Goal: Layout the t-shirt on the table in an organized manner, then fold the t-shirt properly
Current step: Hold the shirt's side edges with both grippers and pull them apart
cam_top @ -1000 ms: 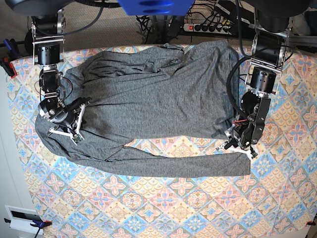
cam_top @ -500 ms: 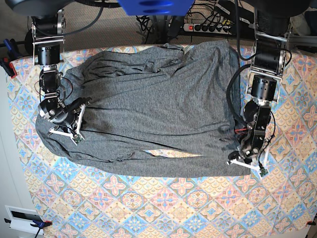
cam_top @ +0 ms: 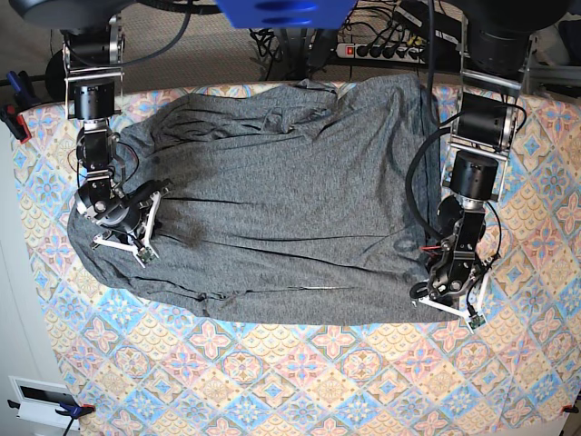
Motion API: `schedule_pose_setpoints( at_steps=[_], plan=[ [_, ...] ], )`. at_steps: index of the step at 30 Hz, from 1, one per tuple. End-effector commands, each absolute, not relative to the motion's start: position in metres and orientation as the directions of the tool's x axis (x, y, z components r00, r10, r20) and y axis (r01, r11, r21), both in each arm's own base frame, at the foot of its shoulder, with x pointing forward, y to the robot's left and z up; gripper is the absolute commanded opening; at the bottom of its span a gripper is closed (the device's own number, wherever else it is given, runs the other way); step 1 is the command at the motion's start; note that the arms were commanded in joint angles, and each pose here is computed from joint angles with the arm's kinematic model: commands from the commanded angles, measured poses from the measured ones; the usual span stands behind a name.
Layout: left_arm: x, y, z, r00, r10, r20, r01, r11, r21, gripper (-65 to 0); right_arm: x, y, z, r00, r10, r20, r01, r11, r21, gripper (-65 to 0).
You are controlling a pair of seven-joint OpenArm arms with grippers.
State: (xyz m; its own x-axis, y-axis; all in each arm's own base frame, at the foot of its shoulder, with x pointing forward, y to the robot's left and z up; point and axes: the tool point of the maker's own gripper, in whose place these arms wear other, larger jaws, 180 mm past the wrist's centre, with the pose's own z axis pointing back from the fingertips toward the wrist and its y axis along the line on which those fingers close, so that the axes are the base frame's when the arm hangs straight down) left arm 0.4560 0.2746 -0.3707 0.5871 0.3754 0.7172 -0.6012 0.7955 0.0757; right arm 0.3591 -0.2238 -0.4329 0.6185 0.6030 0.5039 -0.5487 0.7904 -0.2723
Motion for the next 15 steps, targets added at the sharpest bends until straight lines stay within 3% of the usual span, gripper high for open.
schedule_pose_setpoints(
  at_steps=[1, 4, 7, 11, 15],
  plan=[
    [0.467, 0.279, -0.352, 0.553, 0.371, 0.746, -0.609, 0.791, 0.059, -29.4, 0.354, -0.217, -0.436, 0.618, 0.610, 0.495, -0.578, 0.780, -0.240, -65.0],
    [0.457, 0.270, -0.367, 0.604, 0.417, 0.679, -0.608, 0.792, 0.054, -14.1, 0.354, -0.218, -0.436, 0.620, 0.608, 0.497, -0.574, 0.783, -0.241, -65.0],
    [0.459, 0.259, -0.357, 0.598, 0.430, 0.677, -0.592, 0.806, 0.011, -11.0, 0.357, -0.219, -0.433, 0.617, 0.607, 0.500, -0.570, 0.783, -0.247, -62.1],
    [0.449, 0.225, -0.323, 0.563, 0.416, 0.714, -0.500, 0.860, -0.107, -16.2, 0.373, -0.238, -0.403, 0.607, 0.559, 0.565, -0.490, 0.823, -0.287, -53.4],
    [0.423, 0.188, -0.285, 0.544, 0.457, 0.704, -0.409, 0.877, -0.254, -31.1, 0.387, -0.250, -0.365, 0.559, 0.542, 0.627, -0.427, 0.837, -0.343, -48.2]
  ],
)
